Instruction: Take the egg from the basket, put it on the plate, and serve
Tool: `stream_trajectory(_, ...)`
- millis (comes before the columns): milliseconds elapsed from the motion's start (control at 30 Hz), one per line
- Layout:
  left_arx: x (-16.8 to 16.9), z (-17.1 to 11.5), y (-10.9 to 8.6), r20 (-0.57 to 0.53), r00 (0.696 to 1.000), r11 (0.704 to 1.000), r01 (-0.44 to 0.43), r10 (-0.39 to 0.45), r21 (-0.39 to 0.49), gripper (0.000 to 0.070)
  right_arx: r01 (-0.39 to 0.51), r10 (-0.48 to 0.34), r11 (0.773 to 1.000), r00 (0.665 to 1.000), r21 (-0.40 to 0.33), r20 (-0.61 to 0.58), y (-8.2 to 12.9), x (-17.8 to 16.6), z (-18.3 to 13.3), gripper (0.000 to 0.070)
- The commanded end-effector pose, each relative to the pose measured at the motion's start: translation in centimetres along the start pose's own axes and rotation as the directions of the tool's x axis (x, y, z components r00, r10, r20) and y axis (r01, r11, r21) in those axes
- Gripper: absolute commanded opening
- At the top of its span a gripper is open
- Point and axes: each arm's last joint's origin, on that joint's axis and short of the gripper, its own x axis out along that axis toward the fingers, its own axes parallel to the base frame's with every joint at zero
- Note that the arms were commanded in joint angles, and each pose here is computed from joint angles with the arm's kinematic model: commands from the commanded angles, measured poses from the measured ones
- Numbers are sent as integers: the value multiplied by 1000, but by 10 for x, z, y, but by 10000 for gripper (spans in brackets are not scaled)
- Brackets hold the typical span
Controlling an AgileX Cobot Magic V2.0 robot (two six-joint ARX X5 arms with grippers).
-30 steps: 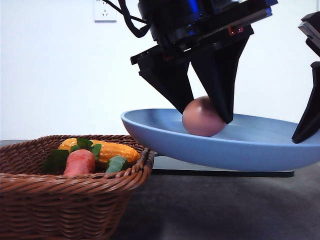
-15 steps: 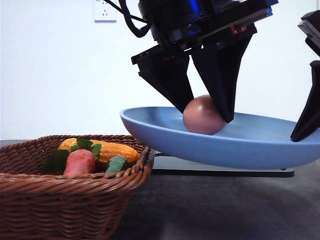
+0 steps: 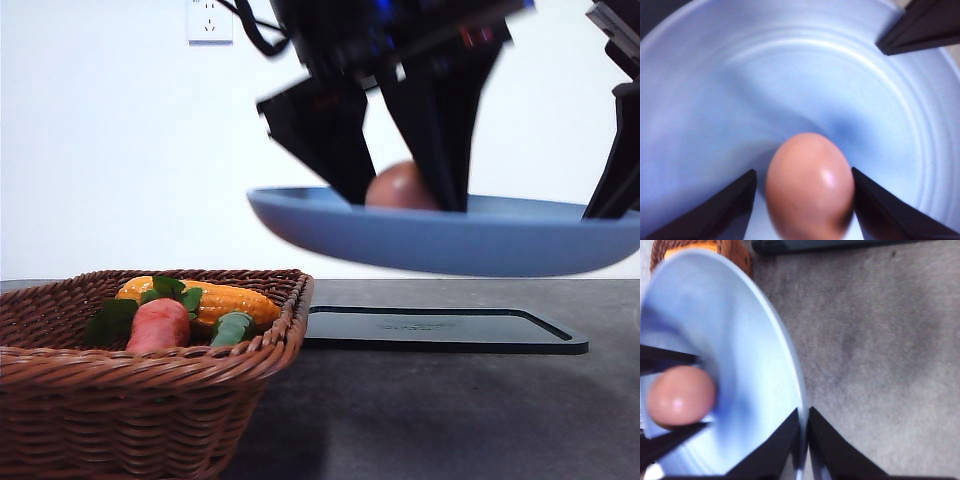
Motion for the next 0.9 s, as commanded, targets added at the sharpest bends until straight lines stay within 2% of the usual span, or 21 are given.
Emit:
stream_trajectory(0,-23,5,1,75,997,1000,9,-9,-3,381,3,-3,1000,1000,-13,-5,2,-1,8,0)
stream_trajectory(233,-94,-1,23,247,969,998,-1,16,-59,381,51,-51,999,998,2,-33,-8,1,36,0)
stream_trajectory(500,-171,-28,46,421,900,988,-62,116,-140,381,89,-89,995,996,40,1,-30,10,94,0)
stream_trajectory(700,-205,-47,56,491,855,978,-80,166,-191,380,103,-105,991,994,83,23,-51,23,142,0)
stream_trajectory(867,-216,-54,59,511,840,974,-87,184,-209,380,109,-110,989,994,101,8,-67,44,174,0)
